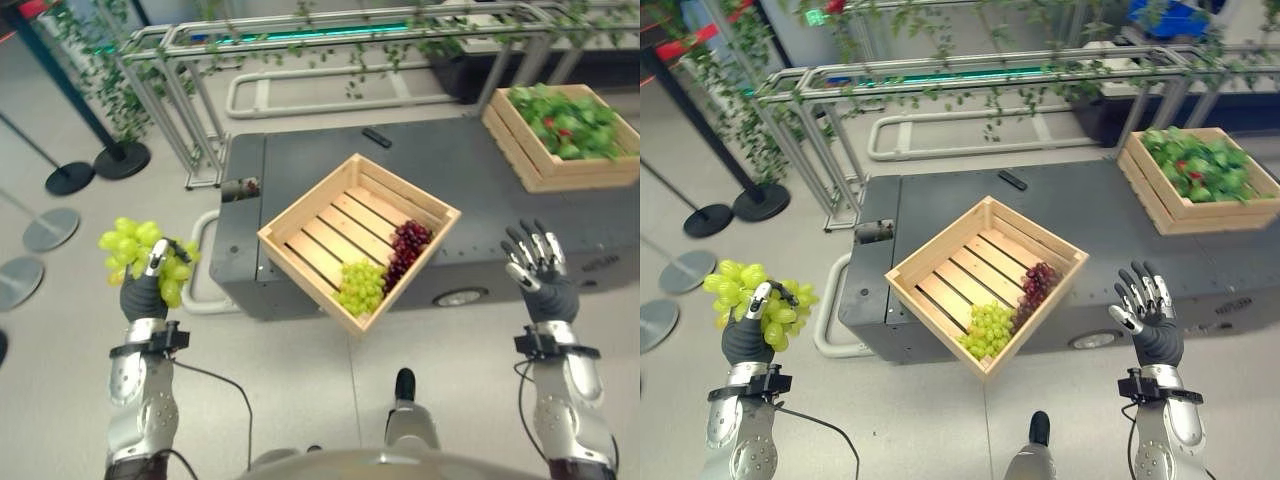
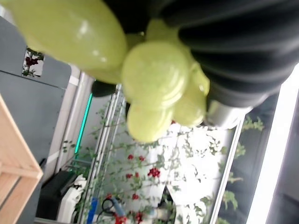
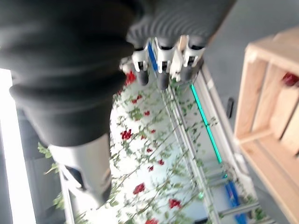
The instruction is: Pick up the fruits from the basket on one side to the basket on the other side
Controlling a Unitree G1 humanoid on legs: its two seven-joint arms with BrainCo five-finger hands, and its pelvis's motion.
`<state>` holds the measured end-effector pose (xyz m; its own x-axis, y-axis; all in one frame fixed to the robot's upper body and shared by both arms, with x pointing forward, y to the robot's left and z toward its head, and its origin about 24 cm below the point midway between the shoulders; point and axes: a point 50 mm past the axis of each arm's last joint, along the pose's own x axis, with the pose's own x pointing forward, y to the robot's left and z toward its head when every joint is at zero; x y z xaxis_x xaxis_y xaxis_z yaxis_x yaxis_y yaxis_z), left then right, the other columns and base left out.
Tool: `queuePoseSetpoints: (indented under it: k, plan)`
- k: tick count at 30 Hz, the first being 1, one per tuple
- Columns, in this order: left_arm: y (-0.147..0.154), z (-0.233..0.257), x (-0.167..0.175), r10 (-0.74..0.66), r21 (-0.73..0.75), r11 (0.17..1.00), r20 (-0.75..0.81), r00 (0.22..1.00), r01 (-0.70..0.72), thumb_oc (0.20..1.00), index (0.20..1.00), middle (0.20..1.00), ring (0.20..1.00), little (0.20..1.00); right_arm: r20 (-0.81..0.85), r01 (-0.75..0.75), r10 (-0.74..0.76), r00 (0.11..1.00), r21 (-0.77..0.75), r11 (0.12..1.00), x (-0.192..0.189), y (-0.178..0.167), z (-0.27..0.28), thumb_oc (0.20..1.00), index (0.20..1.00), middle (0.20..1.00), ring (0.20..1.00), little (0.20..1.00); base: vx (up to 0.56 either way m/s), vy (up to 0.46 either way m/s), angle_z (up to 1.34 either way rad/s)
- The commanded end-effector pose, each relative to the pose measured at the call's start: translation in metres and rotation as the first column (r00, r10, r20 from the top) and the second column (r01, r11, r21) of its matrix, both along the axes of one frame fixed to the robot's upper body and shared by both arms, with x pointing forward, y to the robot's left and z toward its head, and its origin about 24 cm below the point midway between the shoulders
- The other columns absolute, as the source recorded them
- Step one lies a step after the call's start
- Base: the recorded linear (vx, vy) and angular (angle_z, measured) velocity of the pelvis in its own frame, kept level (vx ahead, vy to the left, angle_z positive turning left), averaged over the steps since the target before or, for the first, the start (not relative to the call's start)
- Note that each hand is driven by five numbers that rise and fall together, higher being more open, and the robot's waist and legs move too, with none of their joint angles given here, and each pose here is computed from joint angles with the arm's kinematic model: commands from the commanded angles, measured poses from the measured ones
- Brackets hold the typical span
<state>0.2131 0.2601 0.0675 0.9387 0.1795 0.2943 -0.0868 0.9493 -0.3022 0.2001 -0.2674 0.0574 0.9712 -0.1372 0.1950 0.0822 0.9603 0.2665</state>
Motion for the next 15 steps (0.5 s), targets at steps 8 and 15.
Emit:
queuePoseSetpoints:
  k: [8, 15]
  plan:
    - [0.021, 0.038, -0.014, 0.091, 0.187, 0.975, 0.141, 0.986, -0.117, 0.2, 0.2, 0.2, 0.2, 0.2, 0.111, -0.019, 0.024, 0.994, -0.049, 0.999, 0.01, -0.001, 0.023, 1.0, 1.0, 1.0, 1.0, 1.0, -0.11, -0.14, -0.08]
    - [0.024, 0.027, -0.024, 0.114, 0.219, 0.967, 0.081, 0.99, -0.129, 0.2, 0.2, 0.2, 0.2, 0.2, 0.118, -0.074, 0.08, 0.99, -0.058, 0.996, 0.002, 0.003, 0.027, 1.0, 1.0, 1.0, 1.0, 1.0, -0.14, -0.151, 0.33]
